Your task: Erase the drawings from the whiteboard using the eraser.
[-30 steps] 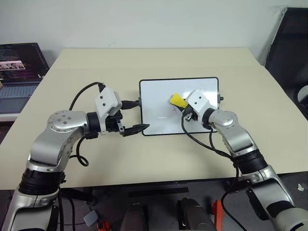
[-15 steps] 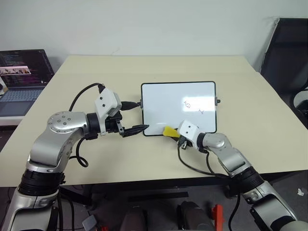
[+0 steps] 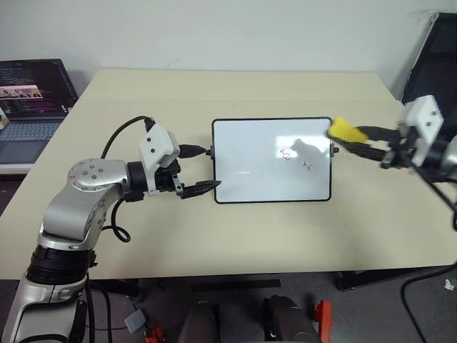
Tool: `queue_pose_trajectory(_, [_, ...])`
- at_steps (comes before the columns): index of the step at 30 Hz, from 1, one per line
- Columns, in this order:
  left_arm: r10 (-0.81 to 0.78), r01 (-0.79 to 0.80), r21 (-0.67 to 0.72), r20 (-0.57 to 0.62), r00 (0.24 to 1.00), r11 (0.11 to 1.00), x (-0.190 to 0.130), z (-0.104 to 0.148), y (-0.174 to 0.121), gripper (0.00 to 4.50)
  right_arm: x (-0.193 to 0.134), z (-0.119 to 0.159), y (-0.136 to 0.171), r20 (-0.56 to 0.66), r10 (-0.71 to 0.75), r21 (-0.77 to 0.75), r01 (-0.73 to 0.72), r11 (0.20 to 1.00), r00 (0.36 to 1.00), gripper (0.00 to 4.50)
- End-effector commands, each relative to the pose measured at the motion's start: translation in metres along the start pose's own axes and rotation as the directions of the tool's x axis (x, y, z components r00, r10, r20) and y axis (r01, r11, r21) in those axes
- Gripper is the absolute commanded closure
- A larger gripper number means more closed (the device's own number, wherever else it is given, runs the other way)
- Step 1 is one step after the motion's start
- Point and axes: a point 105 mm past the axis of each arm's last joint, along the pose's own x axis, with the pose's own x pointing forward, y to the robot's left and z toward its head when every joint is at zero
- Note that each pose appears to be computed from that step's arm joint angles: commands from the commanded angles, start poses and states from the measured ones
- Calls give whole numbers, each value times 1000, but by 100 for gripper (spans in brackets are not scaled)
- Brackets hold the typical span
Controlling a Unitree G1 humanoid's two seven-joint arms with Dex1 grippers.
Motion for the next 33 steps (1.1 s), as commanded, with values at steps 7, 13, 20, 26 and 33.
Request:
queue_pose_trajectory(7, [23, -24, 47, 34, 999, 999, 2, 13, 5, 0, -33, -14, -23, -79, -80, -56, 76, 996, 994, 325])
queue_pose_trajectory(13, [47, -49, 63, 38, 998, 997, 1, 16, 10, 0, -24, -17, -16, -76, -58, -45, 55, 997, 995, 325])
queue_pose_trajectory(20, [66, -67, 56, 35, 997, 996, 1, 15, 13, 0, -22, -19, -11, -81, -34, -28, 32, 999, 996, 325])
queue_pose_trajectory(26, [61, -62, 51, 38, 997, 997, 2, 15, 11, 0, -23, -20, -9, -82, -30, -20, 28, 999, 996, 325])
queue_pose_trajectory(33, [52, -53, 36, 45, 998, 998, 2, 14, 11, 0, 16, 10, -14, 117, -139, 9, 139, 990, 983, 325])
